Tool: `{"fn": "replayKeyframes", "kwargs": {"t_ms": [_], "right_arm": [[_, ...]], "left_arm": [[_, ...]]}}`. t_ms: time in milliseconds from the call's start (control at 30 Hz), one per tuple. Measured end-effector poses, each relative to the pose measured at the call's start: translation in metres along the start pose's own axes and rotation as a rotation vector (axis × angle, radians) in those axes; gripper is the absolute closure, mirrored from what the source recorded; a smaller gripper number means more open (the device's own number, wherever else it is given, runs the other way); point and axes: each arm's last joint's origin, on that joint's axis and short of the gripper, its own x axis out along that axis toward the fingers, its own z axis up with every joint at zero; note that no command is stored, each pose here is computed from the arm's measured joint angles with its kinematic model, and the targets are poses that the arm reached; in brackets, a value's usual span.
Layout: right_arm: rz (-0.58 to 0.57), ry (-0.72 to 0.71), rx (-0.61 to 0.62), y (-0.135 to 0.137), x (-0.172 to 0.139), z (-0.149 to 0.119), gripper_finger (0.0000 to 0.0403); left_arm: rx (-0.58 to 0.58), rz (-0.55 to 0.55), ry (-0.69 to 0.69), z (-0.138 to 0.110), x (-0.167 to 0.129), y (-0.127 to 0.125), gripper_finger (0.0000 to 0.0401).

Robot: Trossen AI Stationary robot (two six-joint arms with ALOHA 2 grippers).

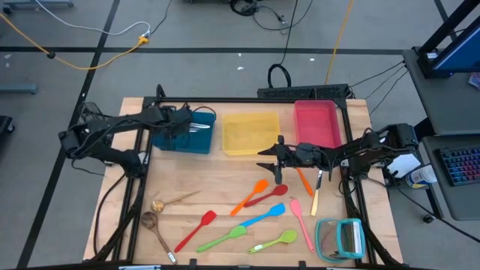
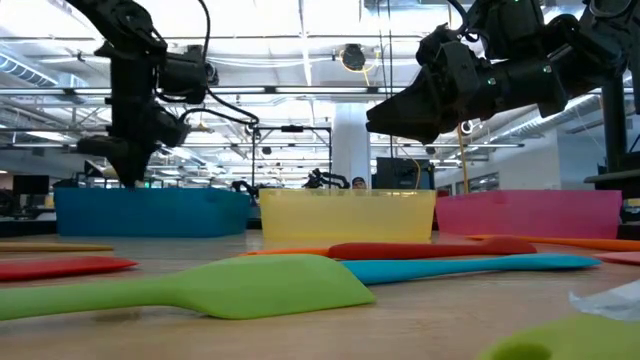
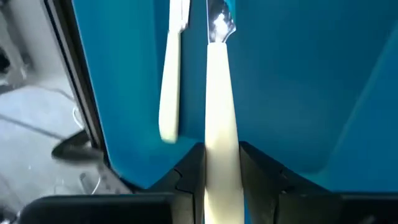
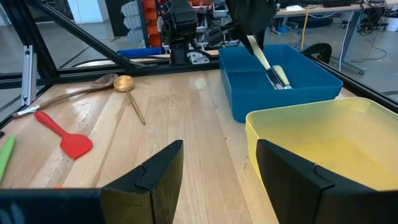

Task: Pick & Place Kitchen Items
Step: Put the left yellow knife into the blue bin

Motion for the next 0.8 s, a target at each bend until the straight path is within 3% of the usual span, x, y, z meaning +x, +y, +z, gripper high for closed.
{"fn": "replayKeyframes", "kwargs": {"t_ms": [333, 800], "right_arm": [[0.000, 0.001, 0.000, 0.000, 0.000, 0.000, 0.0206], [-0.001, 0.007, -0.001, 0.000, 0.000, -0.001, 0.0206]], "left_arm": [[0.049, -0.041, -0.061, 0.008, 0.012, 0.009, 0.0320], [0.087, -0.130, 0.076, 0.012, 0.054, 0.018, 0.0320]]}}
